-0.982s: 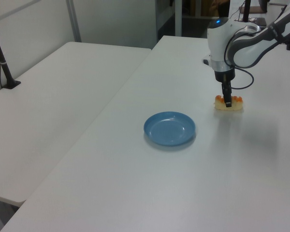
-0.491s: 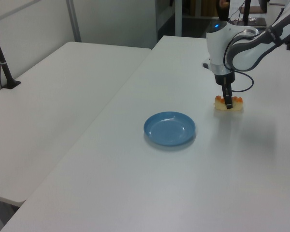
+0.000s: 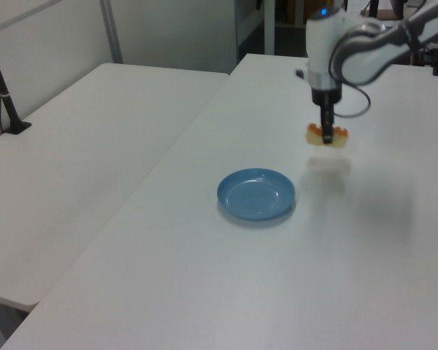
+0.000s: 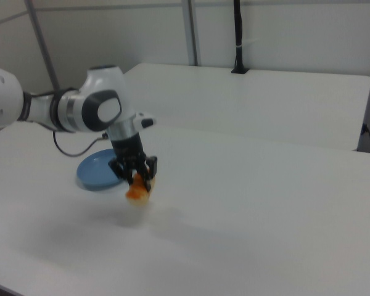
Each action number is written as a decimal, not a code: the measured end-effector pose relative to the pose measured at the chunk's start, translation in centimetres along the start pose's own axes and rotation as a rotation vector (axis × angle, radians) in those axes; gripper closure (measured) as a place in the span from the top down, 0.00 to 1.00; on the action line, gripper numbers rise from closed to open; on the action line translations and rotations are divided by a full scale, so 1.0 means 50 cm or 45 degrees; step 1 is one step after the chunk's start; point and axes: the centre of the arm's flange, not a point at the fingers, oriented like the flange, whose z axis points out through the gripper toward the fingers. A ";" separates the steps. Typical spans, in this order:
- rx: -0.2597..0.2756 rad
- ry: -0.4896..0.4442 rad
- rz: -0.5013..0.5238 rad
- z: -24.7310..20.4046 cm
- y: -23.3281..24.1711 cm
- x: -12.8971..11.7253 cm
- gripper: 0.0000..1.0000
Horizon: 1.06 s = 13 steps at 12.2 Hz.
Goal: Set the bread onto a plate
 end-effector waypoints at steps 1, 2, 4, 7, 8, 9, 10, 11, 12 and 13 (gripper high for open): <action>0.036 0.067 0.038 -0.056 0.008 0.023 0.47; 0.067 0.127 0.064 -0.101 0.007 0.043 0.47; 0.094 0.195 0.134 -0.145 -0.040 0.105 0.47; 0.111 0.195 0.163 -0.115 -0.187 0.211 0.48; 0.113 0.185 0.155 -0.098 -0.235 0.232 0.49; 0.115 0.169 0.156 -0.079 -0.277 0.246 0.49; 0.115 0.154 0.154 -0.060 -0.308 0.256 0.49; 0.114 0.146 0.147 -0.048 -0.328 0.263 0.49; 0.114 0.142 0.147 -0.043 -0.338 0.265 0.49; 0.114 0.141 0.152 -0.043 -0.342 0.266 0.52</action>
